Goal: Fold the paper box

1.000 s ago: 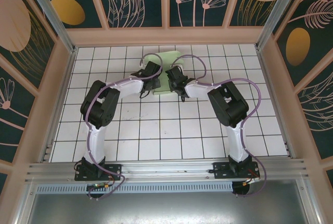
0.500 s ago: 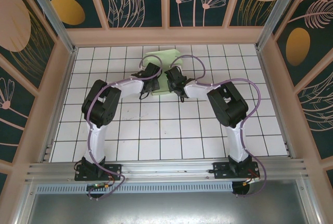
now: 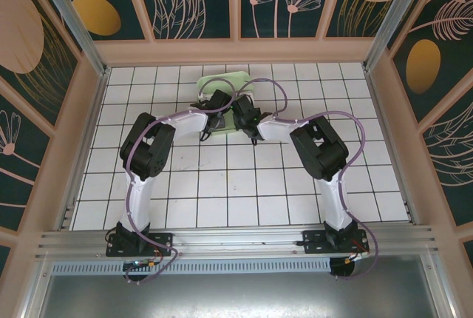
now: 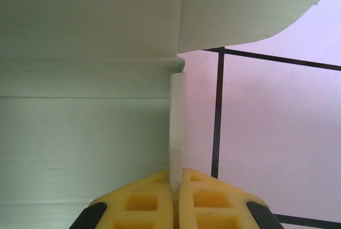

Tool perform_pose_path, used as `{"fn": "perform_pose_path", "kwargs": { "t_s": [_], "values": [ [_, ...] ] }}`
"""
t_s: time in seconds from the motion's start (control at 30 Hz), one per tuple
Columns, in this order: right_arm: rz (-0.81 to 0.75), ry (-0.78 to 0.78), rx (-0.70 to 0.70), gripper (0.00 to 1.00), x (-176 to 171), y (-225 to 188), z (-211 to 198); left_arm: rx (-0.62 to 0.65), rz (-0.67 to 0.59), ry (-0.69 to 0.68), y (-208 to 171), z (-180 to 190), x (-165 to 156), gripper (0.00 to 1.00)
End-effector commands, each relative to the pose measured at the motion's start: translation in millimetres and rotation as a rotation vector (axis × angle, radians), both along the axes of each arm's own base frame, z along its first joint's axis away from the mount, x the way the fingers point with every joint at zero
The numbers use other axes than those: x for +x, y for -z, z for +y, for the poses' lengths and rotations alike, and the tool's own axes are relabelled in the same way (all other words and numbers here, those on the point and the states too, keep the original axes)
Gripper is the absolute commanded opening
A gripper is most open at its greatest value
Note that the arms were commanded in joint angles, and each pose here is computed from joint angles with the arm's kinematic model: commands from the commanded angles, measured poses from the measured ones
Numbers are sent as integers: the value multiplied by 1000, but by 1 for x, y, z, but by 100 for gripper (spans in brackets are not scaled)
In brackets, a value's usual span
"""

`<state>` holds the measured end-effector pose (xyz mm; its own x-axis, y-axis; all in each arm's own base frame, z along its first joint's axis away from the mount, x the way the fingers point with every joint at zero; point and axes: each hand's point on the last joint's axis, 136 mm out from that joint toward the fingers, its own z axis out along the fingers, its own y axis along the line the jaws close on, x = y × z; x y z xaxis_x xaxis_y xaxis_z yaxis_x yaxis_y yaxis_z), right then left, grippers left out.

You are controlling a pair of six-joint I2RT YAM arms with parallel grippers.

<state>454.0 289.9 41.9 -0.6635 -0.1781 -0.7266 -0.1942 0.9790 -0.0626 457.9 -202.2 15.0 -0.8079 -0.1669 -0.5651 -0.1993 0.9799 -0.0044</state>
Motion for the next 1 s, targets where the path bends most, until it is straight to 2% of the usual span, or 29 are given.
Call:
{"fn": "perform_pose_path", "kwargs": {
  "t_s": [0.0, 0.1, 0.2, 0.47, 0.57, 0.73, 0.97],
  "values": [
    [223, -30, -70, 0, -43, 71, -11, 91, 166, -9, 58, 25, -33, 0],
    [216, -26, -72, 0, -41, 66, -12, 12, 145, 6, 48, 13, -30, 0],
    [209, -22, -71, 0, -41, 61, -13, -57, 109, 27, 29, 0, -25, 10],
    [184, 9, -46, 0, -37, 49, -13, -118, 65, 61, -4, -12, -17, 23],
    [171, 18, -40, 8, -36, 45, -14, -131, 56, 65, -11, -14, -16, 24],
    [156, 25, -13, 28, -34, 36, -12, -168, 33, 76, -25, -19, -14, 29],
    [128, 25, 26, 40, -33, 21, -9, -189, 3, 85, -40, -22, -13, 31]
  ]
}}
